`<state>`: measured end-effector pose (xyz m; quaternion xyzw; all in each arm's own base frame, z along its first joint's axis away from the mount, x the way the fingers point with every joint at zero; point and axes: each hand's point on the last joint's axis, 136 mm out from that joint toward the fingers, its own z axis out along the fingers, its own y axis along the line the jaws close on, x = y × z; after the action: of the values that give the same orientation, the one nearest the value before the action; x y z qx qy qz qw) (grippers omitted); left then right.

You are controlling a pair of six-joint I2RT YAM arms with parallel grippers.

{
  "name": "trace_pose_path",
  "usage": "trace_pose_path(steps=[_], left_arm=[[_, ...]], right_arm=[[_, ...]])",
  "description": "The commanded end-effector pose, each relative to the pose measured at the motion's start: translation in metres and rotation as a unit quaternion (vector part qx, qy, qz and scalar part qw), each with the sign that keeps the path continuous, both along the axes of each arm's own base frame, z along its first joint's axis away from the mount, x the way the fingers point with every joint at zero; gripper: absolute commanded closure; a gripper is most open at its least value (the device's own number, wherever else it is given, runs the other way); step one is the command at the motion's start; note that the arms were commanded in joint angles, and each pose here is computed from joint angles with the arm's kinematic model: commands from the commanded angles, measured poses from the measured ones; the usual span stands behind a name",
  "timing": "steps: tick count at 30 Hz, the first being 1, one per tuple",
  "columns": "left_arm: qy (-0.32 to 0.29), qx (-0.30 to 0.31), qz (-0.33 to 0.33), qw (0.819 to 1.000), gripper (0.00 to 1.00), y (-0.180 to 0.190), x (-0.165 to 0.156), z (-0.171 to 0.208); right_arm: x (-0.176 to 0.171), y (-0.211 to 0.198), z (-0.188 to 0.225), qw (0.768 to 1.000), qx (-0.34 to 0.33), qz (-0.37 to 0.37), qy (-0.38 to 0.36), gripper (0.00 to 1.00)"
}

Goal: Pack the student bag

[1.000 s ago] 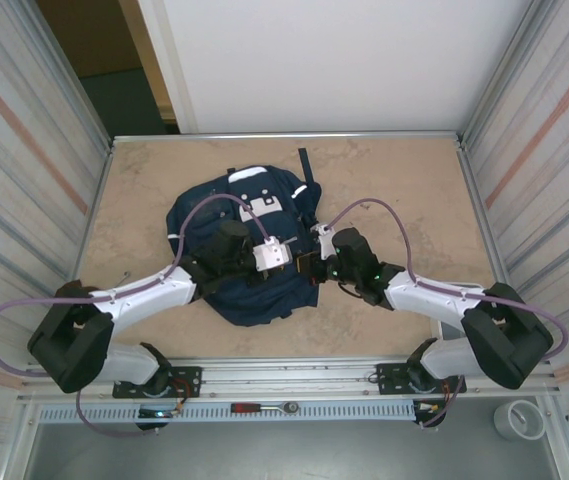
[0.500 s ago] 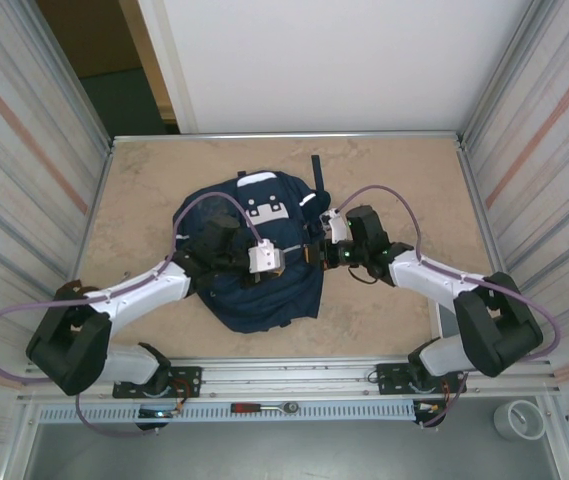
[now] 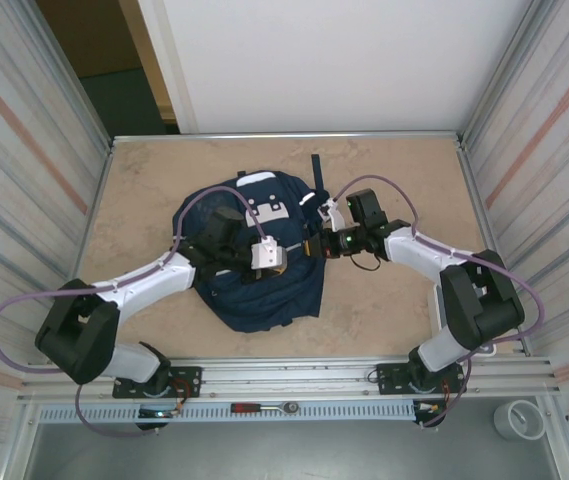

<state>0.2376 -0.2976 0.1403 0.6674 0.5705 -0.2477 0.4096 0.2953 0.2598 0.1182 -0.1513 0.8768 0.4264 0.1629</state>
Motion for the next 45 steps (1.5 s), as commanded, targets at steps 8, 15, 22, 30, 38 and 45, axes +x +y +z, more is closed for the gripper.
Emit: trace_pose_path(steps=[8, 15, 22, 30, 38, 45], left_arm=[[0.038, -0.045, -0.100, 0.993, 0.93, -0.008, -0.042, 0.016], [0.040, -0.046, -0.100, 0.993, 0.93, -0.007, -0.041, 0.018], [0.039, -0.045, -0.092, 0.994, 0.93, -0.005, -0.037, 0.016], [0.044, -0.051, -0.087, 0.994, 0.93, -0.007, -0.034, 0.014], [0.042, -0.052, -0.079, 0.995, 0.92, -0.003, -0.031, 0.012], [0.053, -0.059, -0.050, 0.996, 0.88, 0.002, -0.023, 0.008]], right_arm=[[0.049, -0.017, 0.017, 1.000, 0.008, 0.025, -0.016, 0.92], [0.068, -0.002, 0.011, 1.000, -0.009, 0.018, 0.011, 0.81], [0.066, -0.029, 0.024, 0.999, -0.021, -0.024, -0.009, 0.67], [0.092, -0.069, 0.003, 0.985, -0.072, -0.158, 0.017, 0.55], [0.106, -0.043, -0.031, 0.984, -0.040, -0.161, 0.061, 0.44], [0.102, -0.019, -0.055, 0.986, -0.063, -0.139, 0.067, 0.68]])
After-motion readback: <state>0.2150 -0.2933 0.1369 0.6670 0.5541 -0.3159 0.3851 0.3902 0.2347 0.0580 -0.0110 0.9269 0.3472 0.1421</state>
